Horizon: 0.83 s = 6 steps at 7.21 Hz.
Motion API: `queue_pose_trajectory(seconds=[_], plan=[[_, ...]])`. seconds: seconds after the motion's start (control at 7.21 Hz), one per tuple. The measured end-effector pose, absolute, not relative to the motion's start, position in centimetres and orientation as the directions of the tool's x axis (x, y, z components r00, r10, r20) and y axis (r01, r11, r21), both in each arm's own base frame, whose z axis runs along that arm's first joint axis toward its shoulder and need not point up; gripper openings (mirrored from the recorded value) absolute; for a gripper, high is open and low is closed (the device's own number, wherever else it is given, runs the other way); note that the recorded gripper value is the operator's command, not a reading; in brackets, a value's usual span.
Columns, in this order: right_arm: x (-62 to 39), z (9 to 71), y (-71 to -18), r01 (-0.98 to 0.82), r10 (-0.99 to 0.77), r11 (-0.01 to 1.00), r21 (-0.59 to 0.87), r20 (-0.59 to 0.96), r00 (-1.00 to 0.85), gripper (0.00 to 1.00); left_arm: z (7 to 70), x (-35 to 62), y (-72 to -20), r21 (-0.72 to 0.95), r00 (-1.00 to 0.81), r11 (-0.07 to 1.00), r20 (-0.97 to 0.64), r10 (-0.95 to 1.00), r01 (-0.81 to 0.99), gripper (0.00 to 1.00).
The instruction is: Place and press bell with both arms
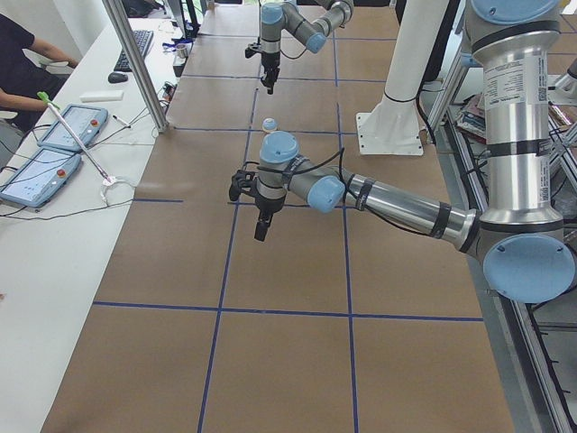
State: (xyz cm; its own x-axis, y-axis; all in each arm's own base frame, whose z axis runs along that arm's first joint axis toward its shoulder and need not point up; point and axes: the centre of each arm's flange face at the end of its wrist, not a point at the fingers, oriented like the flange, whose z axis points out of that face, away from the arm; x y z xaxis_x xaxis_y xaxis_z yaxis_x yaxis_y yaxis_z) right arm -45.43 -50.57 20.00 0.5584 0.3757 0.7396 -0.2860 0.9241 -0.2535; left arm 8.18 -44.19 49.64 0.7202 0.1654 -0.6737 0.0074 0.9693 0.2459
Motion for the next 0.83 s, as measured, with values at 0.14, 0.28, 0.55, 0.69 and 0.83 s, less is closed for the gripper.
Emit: queue_pose_trajectory(seconds=[0.14, 0.28, 0.55, 0.69, 0.83], plan=[[-41.1, 22.5, -50.5, -0.262, 0.335, 0.939, -0.221, 0.754, 0.565, 0.00, 49.9, 8.2, -44.0, 0.241, 0.722, 0.971, -0.673, 0.163, 0.005, 1.00], [-36.3, 25.8, -50.3, -0.230, 0.277, 0.958, -0.172, 0.762, 0.585, 0.02, 50.1, 8.1, -44.0, 0.238, 0.722, 0.971, -0.672, 0.162, 0.004, 1.00], [-26.2, 33.5, -50.9, -0.149, 0.167, 0.984, -0.094, 0.762, 0.625, 0.13, 50.5, 8.0, -43.6, 0.231, 0.722, 0.973, -0.674, 0.159, 0.002, 1.00], [-20.3, 37.9, -50.9, -0.103, 0.099, 0.994, -0.043, 0.757, 0.646, 0.25, 51.0, 7.8, -43.2, 0.235, 0.722, 0.972, -0.670, 0.173, -0.015, 1.00], [-14.5, 42.2, -50.6, -0.067, 0.040, 0.998, 0.006, 0.747, 0.664, 0.54, 51.9, 7.2, -42.7, 0.256, 0.723, 0.965, -0.657, 0.215, -0.053, 1.00]])
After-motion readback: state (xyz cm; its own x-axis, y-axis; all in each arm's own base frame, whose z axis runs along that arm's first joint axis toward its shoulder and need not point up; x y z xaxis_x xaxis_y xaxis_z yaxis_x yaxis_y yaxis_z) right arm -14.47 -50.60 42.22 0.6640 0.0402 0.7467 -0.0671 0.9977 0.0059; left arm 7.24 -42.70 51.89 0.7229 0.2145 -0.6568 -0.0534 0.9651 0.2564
